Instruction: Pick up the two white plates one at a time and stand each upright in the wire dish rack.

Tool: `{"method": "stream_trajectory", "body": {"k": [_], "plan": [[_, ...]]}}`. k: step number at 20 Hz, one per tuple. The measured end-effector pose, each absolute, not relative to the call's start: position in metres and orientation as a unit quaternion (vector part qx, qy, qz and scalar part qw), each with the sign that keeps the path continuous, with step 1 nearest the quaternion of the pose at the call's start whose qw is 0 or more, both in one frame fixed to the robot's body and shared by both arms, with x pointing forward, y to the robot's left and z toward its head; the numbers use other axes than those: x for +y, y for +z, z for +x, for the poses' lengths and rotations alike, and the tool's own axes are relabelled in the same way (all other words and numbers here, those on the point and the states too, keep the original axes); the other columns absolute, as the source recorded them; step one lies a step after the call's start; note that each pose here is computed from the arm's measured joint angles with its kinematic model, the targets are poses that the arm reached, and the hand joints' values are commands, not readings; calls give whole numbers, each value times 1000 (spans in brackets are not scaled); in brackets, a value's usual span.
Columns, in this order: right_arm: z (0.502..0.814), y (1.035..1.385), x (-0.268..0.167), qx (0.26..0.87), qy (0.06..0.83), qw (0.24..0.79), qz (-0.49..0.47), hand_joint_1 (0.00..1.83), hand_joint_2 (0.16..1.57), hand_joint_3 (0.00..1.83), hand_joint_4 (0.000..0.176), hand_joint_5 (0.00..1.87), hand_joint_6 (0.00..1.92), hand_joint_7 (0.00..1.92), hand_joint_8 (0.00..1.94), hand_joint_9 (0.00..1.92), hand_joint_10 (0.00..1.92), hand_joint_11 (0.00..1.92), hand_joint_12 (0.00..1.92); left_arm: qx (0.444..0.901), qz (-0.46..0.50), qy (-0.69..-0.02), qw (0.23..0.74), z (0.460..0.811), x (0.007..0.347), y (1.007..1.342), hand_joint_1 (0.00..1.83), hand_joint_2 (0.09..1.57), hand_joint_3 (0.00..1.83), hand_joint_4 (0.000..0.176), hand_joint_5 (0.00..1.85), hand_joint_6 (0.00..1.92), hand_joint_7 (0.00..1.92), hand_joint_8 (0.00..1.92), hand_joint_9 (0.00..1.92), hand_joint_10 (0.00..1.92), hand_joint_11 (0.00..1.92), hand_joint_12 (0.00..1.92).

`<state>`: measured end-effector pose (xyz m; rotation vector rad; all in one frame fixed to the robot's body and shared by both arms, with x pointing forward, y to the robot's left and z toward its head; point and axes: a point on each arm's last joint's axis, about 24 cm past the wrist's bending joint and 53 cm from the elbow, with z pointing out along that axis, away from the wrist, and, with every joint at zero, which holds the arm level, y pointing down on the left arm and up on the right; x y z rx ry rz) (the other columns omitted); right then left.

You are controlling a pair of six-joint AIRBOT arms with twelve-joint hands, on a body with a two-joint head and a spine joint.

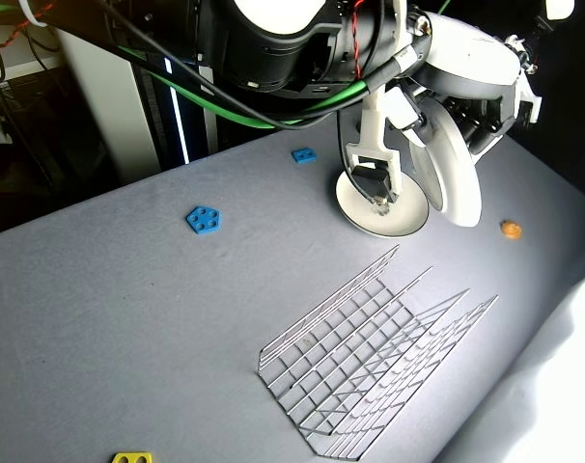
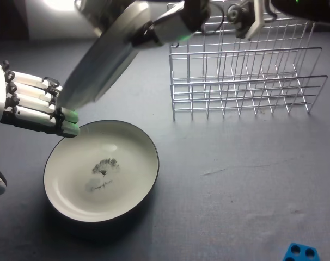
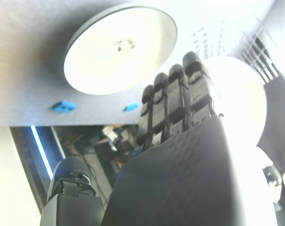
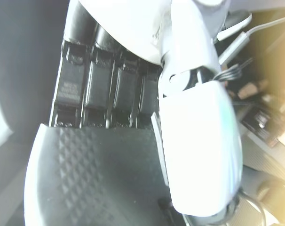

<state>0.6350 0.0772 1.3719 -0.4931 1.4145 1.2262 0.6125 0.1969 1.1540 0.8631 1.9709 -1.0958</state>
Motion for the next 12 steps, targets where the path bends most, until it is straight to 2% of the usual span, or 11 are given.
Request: {"method": "stream_trajectory", "body": {"k": [1,4,5,8,12], "plan": [[640,1371,74,607,516,570,-202,1368,1125,0,0,910,1113,949,905,926,1184,725,1170,763,334,-424,356,613,197,1154,0,1040,0,0,144,1,116,2,80,2,0,173],[650,1373,67,615,511,574,-177,1360,1146,3,0,847,1209,911,976,886,1232,701,1169,760,338,-428,354,611,192,1154,0,1044,0,0,144,2,110,0,75,0,0,175],[653,1378,65,613,516,576,-163,1336,1139,7,0,865,1182,930,964,908,1117,715,1154,759,340,-428,353,610,191,1154,0,1046,0,0,128,3,92,0,63,0,0,139],[659,1386,59,611,534,570,-124,1361,1145,1,0,849,1198,920,973,884,1237,706,1168,757,343,-427,356,611,191,1155,0,1053,2,0,144,1,116,2,81,1,0,155],[666,1389,53,613,551,560,-85,1367,1129,0,0,896,1109,957,927,901,1218,693,1193,757,345,-425,356,611,191,1155,0,1060,2,0,156,0,125,1,83,2,0,176]]}}
